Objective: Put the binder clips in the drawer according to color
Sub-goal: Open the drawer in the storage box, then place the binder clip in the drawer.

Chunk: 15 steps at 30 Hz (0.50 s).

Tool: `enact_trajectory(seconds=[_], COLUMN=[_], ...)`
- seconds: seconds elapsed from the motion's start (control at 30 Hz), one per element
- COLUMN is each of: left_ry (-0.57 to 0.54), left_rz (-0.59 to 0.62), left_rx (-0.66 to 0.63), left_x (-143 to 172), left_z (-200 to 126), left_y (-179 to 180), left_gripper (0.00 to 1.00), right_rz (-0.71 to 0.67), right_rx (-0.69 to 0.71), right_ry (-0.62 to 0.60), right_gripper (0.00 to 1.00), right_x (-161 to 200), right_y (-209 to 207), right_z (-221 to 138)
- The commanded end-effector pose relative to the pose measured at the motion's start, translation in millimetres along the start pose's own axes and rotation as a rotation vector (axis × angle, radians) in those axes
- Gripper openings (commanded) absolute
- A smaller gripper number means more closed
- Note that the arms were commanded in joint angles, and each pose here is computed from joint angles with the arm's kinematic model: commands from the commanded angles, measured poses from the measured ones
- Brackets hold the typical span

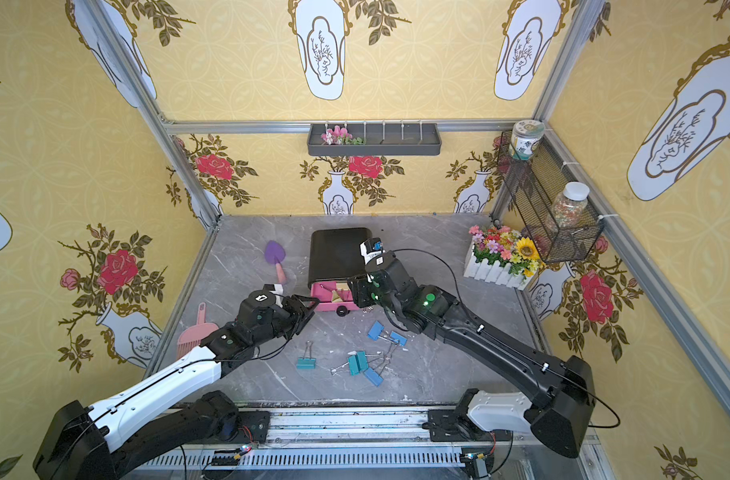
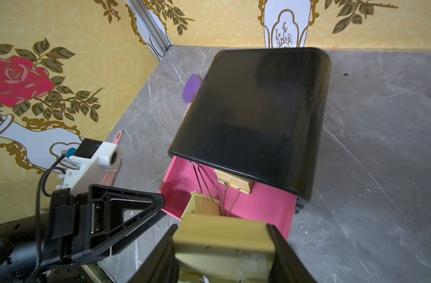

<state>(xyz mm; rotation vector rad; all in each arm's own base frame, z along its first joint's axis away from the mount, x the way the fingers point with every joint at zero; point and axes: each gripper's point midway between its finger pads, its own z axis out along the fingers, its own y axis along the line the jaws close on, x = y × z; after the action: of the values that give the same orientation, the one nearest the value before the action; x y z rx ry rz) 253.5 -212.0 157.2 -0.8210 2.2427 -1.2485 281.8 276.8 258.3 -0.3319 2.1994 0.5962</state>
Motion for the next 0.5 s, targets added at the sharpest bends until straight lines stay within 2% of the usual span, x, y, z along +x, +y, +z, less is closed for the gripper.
enact_trajectory(seconds=[0.0, 0.3, 0.47], left_ry=[0.009, 0.011, 0.009], left_rz=[-0.010, -0.013, -0.015], left_rx=[-0.009, -0.017, -0.021], left_x=[2.6, 3.6, 3.6], left_z=[-1.5, -2.9, -3.8], left_y=[6.7, 10.4, 13.1], left_gripper=[0.50, 0.49, 0.49], right_rz=[0.005, -0.107, -0.188], right_rx=[-0.044, -0.034, -0.032], right_ry=[-0.017, 0.059, 0.079], right_gripper=[0.41, 0.43, 0.45], right_x=[-8.9, -2.6, -2.0], right_y=[12.3, 18.5, 14.4], right_z=[8.9, 54.0, 66.5])
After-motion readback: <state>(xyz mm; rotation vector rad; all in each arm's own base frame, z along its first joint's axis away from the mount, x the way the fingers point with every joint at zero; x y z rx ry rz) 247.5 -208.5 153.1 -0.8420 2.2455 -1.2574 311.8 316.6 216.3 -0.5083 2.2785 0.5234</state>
